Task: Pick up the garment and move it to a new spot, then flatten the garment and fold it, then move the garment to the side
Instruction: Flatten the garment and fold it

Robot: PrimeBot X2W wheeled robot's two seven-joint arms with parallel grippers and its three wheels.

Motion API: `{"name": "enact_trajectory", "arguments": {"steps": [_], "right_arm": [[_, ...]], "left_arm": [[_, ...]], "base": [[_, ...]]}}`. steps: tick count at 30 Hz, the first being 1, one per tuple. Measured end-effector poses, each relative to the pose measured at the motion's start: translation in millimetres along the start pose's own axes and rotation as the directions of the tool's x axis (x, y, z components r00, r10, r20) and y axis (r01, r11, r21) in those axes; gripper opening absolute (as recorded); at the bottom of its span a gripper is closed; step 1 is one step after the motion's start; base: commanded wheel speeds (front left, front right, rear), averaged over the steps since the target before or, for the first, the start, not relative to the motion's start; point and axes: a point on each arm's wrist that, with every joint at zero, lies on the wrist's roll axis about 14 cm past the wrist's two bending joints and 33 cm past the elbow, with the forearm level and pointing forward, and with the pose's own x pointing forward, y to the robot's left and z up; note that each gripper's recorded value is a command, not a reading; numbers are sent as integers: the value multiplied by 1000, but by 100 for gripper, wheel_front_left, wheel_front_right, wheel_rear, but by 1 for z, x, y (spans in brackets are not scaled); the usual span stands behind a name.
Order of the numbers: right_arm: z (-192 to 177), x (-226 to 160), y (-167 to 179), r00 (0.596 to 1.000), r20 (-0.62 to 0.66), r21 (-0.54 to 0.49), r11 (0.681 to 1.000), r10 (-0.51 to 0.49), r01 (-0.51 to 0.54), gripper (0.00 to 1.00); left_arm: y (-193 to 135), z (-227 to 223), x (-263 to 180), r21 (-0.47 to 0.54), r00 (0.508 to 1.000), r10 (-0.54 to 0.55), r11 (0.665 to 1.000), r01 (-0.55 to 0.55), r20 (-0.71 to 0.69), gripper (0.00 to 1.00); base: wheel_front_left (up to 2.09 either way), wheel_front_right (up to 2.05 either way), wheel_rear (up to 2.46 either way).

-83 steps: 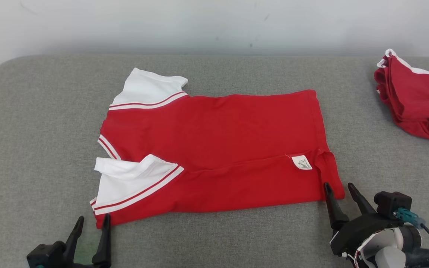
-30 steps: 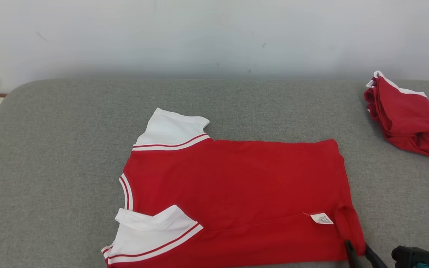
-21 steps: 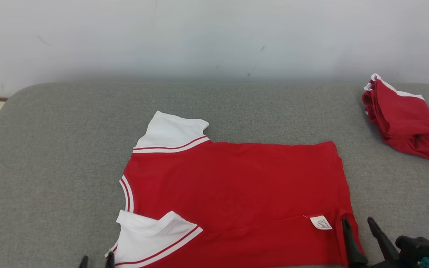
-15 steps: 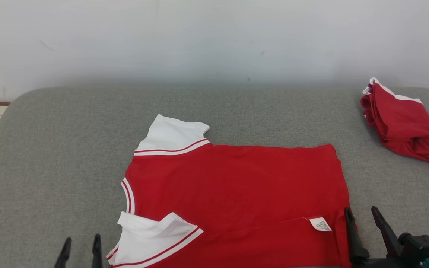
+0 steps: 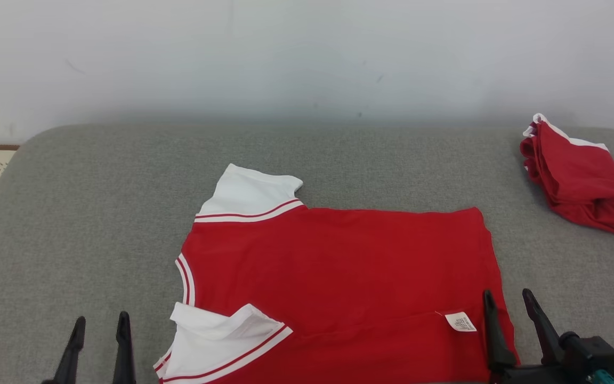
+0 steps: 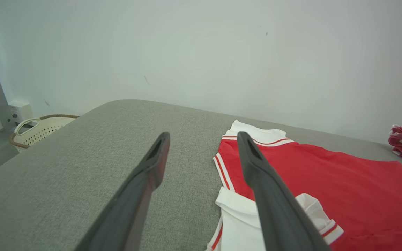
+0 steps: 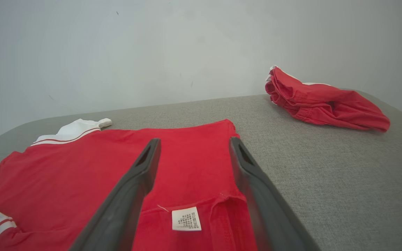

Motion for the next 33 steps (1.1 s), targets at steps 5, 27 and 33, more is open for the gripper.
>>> {"name": "enact_trajectory", "arguments": {"steps": [5, 27, 33], "right_arm": [[6, 15, -1, 1000, 22, -3, 1000, 3, -3, 100], [-21, 116, -70, 992, -65, -63, 993, -108, 104, 100], [-35, 125, -87, 985, -113, -90, 989, -131, 121, 100]], "left_arm": [[-11, 11, 38, 24, 993, -113, 993, 112, 37, 100], [-98, -68, 210, -22, 823, -496, 860, 510, -279, 100], [-113, -111, 230, -62, 772, -518, 842, 536, -369, 100]], "base": [[0, 0, 0], [0, 0, 0], [0, 0, 0]]}}
